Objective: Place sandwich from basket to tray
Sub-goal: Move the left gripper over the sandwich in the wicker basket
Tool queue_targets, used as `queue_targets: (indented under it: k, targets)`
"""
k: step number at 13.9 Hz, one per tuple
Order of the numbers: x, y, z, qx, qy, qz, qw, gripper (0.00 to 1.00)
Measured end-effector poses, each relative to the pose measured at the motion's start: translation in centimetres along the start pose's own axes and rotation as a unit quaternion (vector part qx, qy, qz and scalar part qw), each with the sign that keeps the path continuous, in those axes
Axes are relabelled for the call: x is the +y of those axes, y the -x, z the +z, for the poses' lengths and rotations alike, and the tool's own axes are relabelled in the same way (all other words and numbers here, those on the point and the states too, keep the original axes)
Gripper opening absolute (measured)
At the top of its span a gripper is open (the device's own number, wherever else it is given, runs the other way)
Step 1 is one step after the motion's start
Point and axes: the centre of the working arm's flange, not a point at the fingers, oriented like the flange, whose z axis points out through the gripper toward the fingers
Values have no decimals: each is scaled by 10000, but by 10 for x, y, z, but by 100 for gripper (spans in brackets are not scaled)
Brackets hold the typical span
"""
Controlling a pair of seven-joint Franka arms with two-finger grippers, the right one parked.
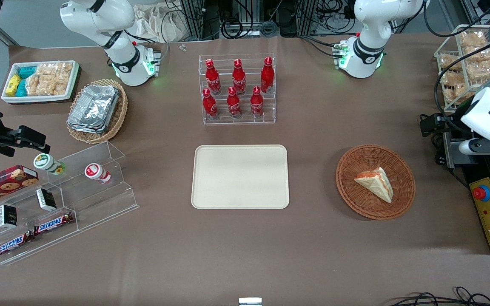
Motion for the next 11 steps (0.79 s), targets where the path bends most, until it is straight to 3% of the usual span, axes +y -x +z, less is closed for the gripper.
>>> queue_targets:
  k: [5,8,11]
  targets:
    - [3,-8,17,-156,22,-187,9997,100]
    - [4,-16,43,-348,12,-982,9946,100]
    - [7,-21,88,-326,1,-1782,9835,100]
